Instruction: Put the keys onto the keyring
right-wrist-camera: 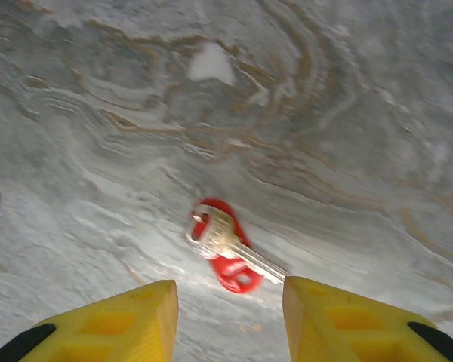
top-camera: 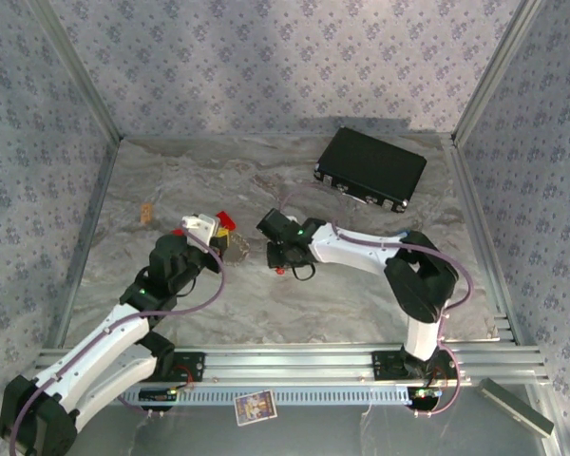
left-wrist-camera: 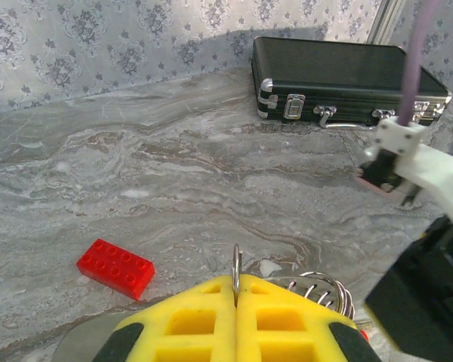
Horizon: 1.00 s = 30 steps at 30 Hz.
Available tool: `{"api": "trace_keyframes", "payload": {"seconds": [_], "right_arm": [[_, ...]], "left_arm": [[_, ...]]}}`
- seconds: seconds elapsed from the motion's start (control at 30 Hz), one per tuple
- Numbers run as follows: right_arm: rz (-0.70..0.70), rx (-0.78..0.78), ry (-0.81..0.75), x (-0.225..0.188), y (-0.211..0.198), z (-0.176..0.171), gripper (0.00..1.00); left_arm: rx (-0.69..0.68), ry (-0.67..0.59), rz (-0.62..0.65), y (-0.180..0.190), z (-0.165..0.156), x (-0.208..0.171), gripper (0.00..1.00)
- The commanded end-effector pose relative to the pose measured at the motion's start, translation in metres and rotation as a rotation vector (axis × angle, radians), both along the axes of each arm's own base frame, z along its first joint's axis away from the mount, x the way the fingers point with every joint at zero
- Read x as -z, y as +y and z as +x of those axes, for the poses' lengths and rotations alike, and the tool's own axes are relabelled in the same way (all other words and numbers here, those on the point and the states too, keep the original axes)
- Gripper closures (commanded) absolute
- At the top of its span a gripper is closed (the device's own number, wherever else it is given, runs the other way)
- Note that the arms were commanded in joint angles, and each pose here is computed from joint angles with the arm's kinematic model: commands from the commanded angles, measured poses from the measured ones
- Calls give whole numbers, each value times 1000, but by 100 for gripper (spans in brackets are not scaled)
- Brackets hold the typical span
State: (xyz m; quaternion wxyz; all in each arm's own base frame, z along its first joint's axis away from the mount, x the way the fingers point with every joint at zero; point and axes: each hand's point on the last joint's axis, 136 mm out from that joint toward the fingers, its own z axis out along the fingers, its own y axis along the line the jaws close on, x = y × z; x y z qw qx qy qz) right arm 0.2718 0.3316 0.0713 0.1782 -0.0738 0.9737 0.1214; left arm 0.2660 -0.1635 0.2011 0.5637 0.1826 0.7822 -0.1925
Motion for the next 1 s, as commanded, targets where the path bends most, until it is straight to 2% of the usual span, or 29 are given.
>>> {"api": "trace_keyframes", "payload": {"seconds": [0.0,0.37,0.97], "right_arm": [[20,-16,4,-2,16,8,58],[-2,-89,55,20,29,15,67],[-67,-62,69,35,18,20,81]], "left_arm": [[16,-78,-41,-4,1,-29,100],[12,-92,-40,-1,0,-33,100],[1,-97,-28,1,0,-33,100]]}}
